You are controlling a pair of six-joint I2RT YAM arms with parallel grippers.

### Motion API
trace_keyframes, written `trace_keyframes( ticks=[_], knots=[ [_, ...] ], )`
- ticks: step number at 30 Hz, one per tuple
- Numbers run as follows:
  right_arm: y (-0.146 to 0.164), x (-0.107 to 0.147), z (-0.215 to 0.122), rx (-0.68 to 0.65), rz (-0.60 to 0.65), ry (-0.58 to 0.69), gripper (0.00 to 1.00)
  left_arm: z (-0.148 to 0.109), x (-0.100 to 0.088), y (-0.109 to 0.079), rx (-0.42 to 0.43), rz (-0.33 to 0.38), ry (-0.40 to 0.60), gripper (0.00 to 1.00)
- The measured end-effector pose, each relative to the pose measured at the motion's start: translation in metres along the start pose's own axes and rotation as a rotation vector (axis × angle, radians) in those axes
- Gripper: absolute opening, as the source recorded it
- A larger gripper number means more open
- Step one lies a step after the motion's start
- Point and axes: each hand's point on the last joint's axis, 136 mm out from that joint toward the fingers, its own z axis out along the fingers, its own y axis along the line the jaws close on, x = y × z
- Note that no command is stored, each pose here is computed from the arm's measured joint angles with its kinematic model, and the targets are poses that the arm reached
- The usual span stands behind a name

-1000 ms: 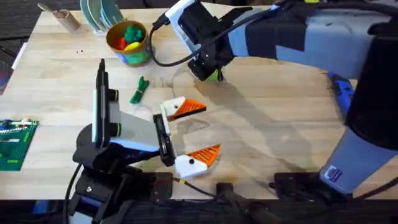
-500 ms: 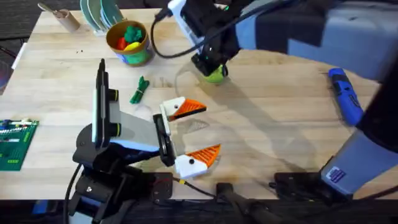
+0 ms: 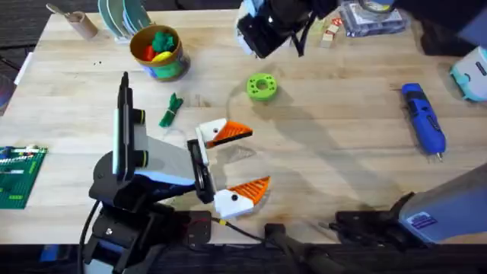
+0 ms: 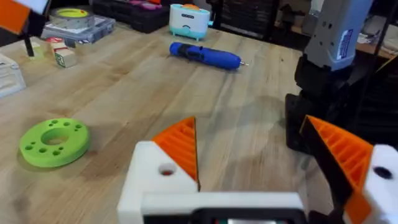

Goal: Pick up the gripper from the table and insert it into the empty holder that is missing its gripper. Then pick up a screw, insert it into the mounting hole, and use the screwdriver to tighten it. Finally, clean up the table by picking up the vegetable and placing it into the bucket.

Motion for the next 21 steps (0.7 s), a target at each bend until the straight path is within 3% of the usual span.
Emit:
trace_keyframes(
  ticks=[1, 5, 11, 21],
  knots=[
    [0.024, -0.006, -0.023, -0.069, -0.036, -0.015, 0.007, 0.000, 0.000, 0.000, 0.000, 0.000, 0.000, 0.993],
    [0.063, -0.008, -0.043, -0.168, -0.097, -0.021, 0.007, 0.000, 0.000, 0.000, 0.000, 0.000, 0.000, 0.992],
    [0.124, 0.014, -0.060, -0.291, -0.212, 0.029, 0.007, 0.000, 0.000, 0.000, 0.000, 0.004, 0.000, 0.992],
    [0.140, 0.031, -0.066, -0.335, -0.247, 0.084, 0.007, 0.000, 0.000, 0.000, 0.000, 0.079, 0.000, 0.993]
  ],
)
